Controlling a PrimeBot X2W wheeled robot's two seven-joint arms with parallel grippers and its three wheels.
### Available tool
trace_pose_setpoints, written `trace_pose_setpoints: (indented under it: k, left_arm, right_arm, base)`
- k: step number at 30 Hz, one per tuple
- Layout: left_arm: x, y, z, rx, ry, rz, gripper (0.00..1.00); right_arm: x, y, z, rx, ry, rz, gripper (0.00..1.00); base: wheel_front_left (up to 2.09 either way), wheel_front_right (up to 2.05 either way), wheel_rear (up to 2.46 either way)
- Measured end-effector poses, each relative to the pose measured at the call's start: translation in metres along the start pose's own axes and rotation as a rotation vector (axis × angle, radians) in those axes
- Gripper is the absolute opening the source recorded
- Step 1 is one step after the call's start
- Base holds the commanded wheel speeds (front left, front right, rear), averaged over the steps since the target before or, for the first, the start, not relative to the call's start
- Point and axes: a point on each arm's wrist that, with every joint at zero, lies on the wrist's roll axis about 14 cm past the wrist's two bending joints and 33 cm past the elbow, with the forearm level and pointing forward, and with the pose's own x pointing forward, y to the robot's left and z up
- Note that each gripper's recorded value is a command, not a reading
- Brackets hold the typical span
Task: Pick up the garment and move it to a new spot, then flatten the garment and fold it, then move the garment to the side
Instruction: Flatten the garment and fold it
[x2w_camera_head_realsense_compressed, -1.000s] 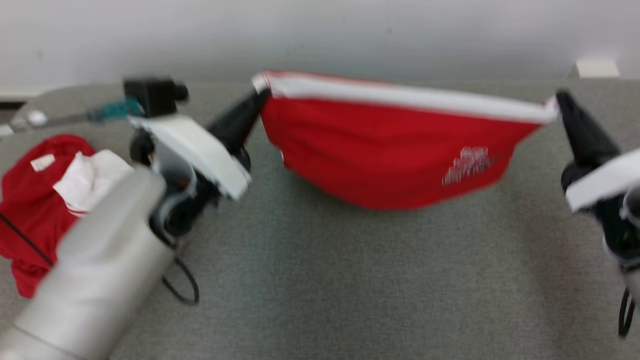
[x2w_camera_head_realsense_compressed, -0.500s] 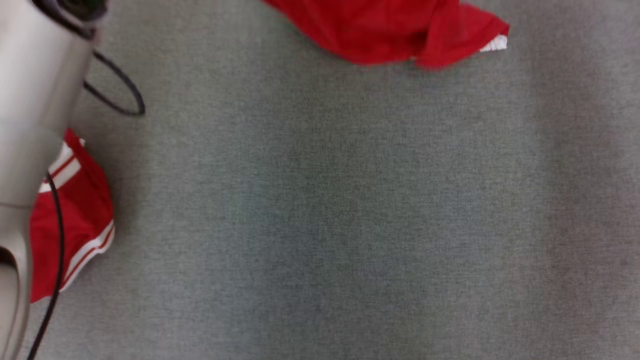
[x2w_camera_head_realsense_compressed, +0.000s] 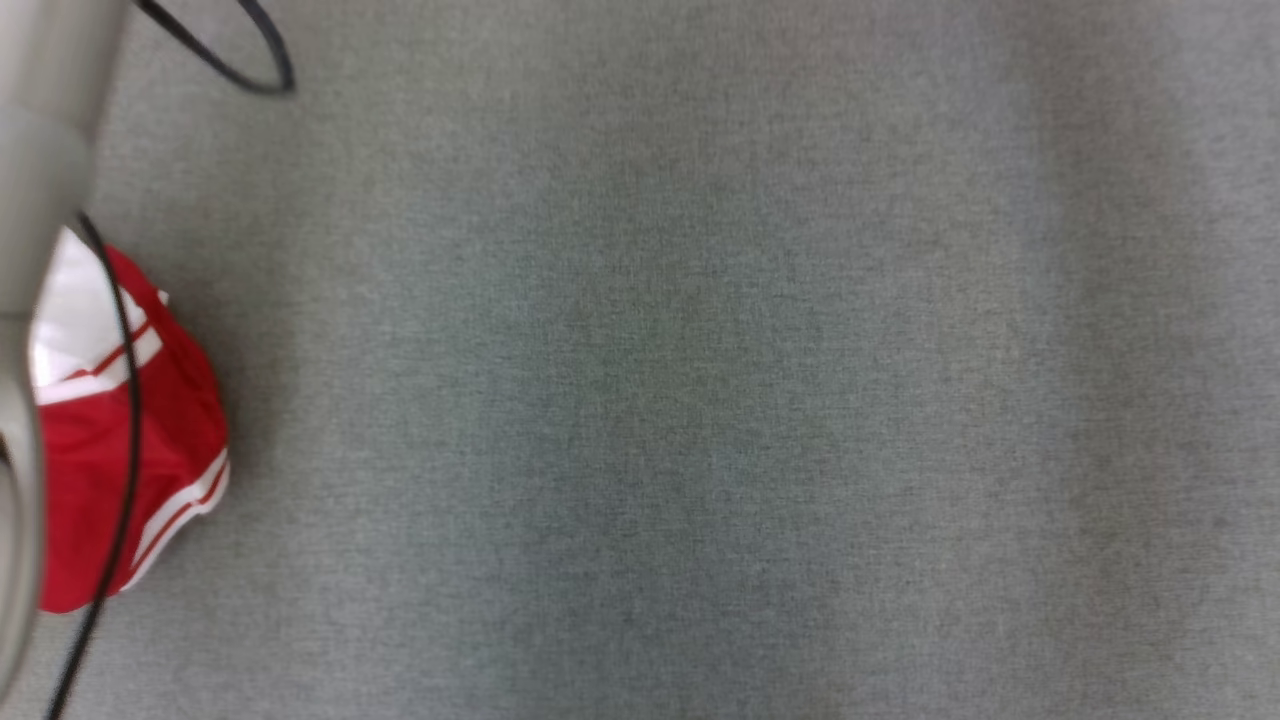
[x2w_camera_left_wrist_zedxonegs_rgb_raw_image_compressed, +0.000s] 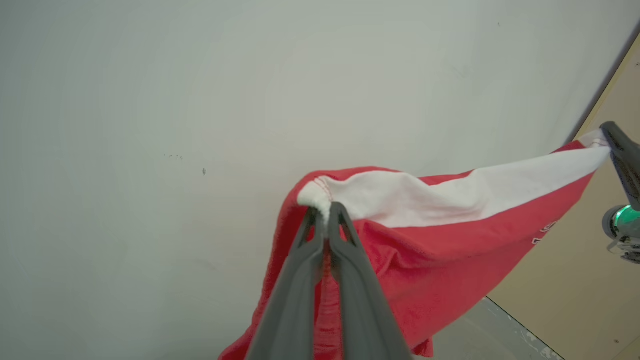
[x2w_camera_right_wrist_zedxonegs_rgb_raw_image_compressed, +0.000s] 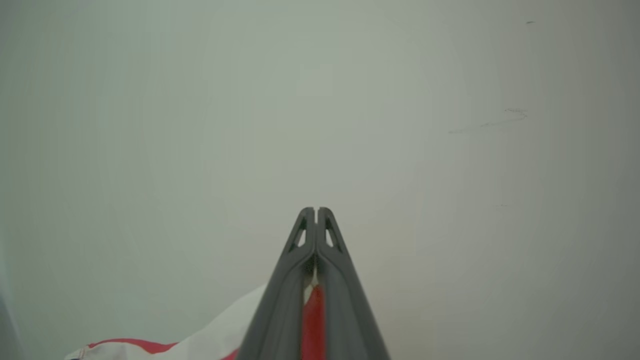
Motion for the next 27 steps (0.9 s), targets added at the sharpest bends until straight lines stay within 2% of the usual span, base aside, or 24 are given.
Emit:
trace_pose_setpoints:
  k: [2, 6, 12, 20, 24, 27]
  left_arm:
    - [-0.005, -0.006, -0.010, -0.016, 0.033, -0.009, 0.00]
    - [-0.030, -0.010, -0.054, -0.047, 0.164, -0.005, 0.00]
    - [-0.084, -0.021, -0.109, -0.059, 0.354, -0.016, 0.00]
    - [-0.164, -0.080, -0.145, -0.099, 0.523, -0.122, 0.00]
    - [-0.203, -0.112, -0.152, -0.111, 0.558, -0.177, 0.00]
    - [-0.228, -0.125, -0.154, -0.106, 0.569, -0.193, 0.00]
  right_arm:
    - [-0.007, 0.000, -0.006, -0.009, 0.035, -0.001, 0.00]
    - [-0.042, -0.008, -0.048, -0.007, 0.179, -0.031, 0.00]
    - [-0.115, -0.022, -0.090, 0.020, 0.356, -0.097, 0.00]
    - [-0.221, -0.022, -0.100, 0.094, 0.499, -0.169, 0.00]
    - [-0.271, -0.007, -0.099, 0.173, 0.538, -0.188, 0.00]
    - [-0.306, -0.001, -0.095, 0.190, 0.560, -0.202, 0.00]
  base:
    - [0.00, 0.00, 0.00]
    - [0.00, 0.00, 0.00]
    - [0.00, 0.00, 0.00]
    - [0.00, 0.00, 0.00]
    - [0.00, 0.00, 0.00]
    - [0.00, 0.00, 0.00]
